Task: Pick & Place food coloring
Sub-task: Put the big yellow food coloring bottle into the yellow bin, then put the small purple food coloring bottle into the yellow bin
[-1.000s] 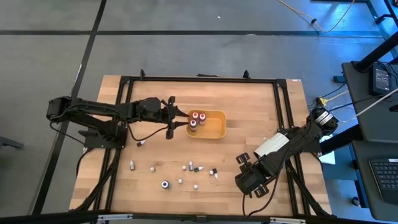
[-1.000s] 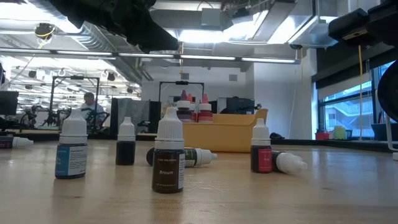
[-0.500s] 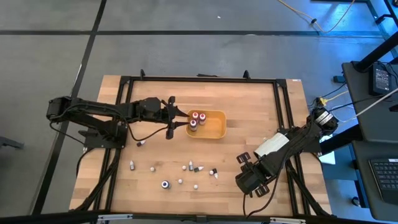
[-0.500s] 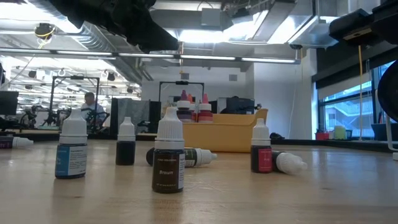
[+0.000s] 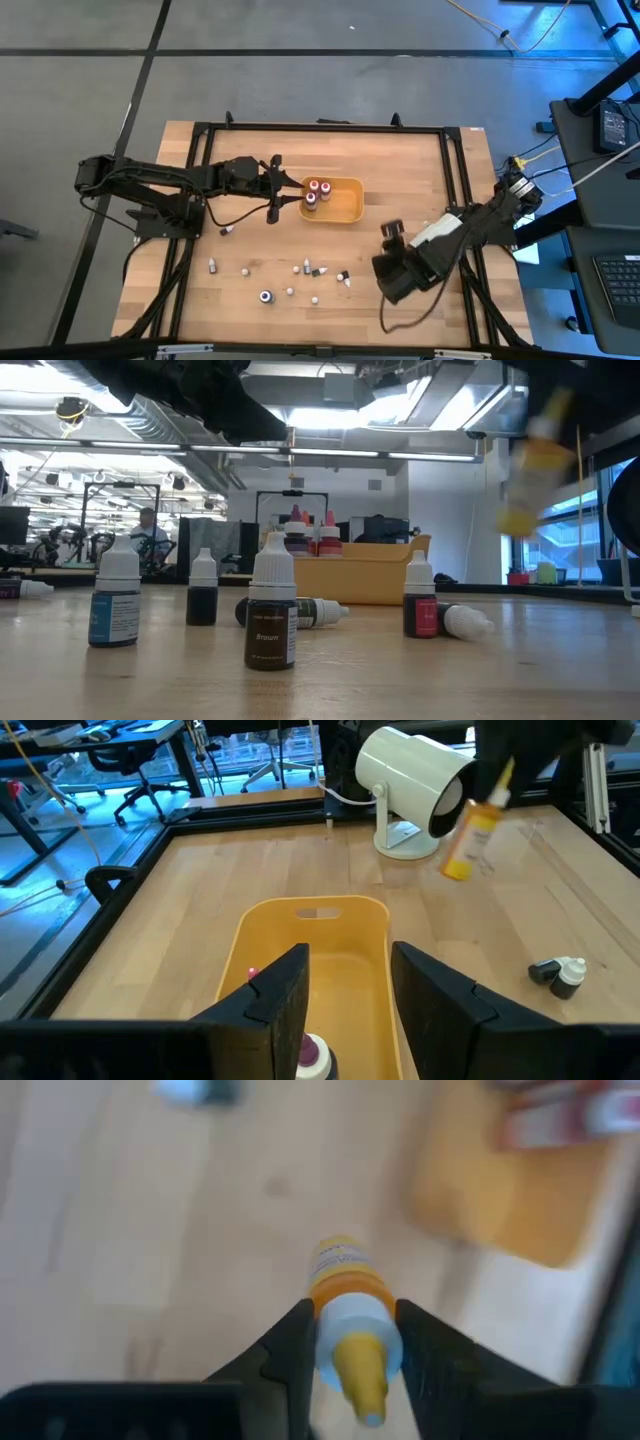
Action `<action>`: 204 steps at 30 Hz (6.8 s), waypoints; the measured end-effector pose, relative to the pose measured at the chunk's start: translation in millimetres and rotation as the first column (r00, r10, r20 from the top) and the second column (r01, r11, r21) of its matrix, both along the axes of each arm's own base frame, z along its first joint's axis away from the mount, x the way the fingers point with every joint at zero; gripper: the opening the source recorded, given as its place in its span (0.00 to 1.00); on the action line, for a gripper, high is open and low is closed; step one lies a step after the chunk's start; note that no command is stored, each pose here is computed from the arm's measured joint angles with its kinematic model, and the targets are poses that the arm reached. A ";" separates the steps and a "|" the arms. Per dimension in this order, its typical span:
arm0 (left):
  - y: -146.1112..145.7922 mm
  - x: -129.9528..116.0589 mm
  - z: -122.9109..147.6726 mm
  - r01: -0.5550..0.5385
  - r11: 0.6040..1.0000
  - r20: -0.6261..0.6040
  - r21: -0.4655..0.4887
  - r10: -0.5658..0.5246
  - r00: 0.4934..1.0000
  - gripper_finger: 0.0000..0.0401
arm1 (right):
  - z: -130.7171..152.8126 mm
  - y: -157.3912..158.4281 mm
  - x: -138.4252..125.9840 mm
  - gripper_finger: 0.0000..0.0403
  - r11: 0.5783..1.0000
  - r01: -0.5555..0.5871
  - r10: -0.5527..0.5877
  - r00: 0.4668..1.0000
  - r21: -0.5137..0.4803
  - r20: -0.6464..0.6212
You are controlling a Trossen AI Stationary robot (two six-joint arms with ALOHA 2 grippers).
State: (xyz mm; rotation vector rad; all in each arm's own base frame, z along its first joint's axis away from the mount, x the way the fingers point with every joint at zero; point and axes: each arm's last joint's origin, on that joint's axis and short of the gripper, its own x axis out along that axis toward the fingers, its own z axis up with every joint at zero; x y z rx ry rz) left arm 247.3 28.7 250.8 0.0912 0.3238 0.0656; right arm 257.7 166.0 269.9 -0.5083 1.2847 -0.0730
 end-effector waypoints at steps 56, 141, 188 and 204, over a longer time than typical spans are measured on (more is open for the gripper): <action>-0.4 -3.7 -9.7 0.000 1.000 -0.105 -0.012 -0.001 0.994 0.36 | -44.8 -177.1 149.2 0.44 0.986 -0.036 0.021 0.995 0.165 0.094; -53.8 -80.1 -69.3 -0.751 0.654 -0.930 -0.091 0.214 0.300 0.35 | -29.4 -139.7 11.7 0.44 0.994 0.026 -0.083 0.798 0.103 0.597; -63.6 -59.6 -120.8 -0.740 0.658 -0.965 0.141 0.258 0.046 0.18 | -30.3 -131.0 12.3 0.44 0.933 -0.069 -0.158 0.803 0.353 0.574; -69.0 -17.6 -81.7 -0.636 0.770 -0.926 0.041 0.269 0.266 0.16 | -34.3 -88.3 -1.4 0.44 0.924 -0.230 0.042 0.856 0.307 0.515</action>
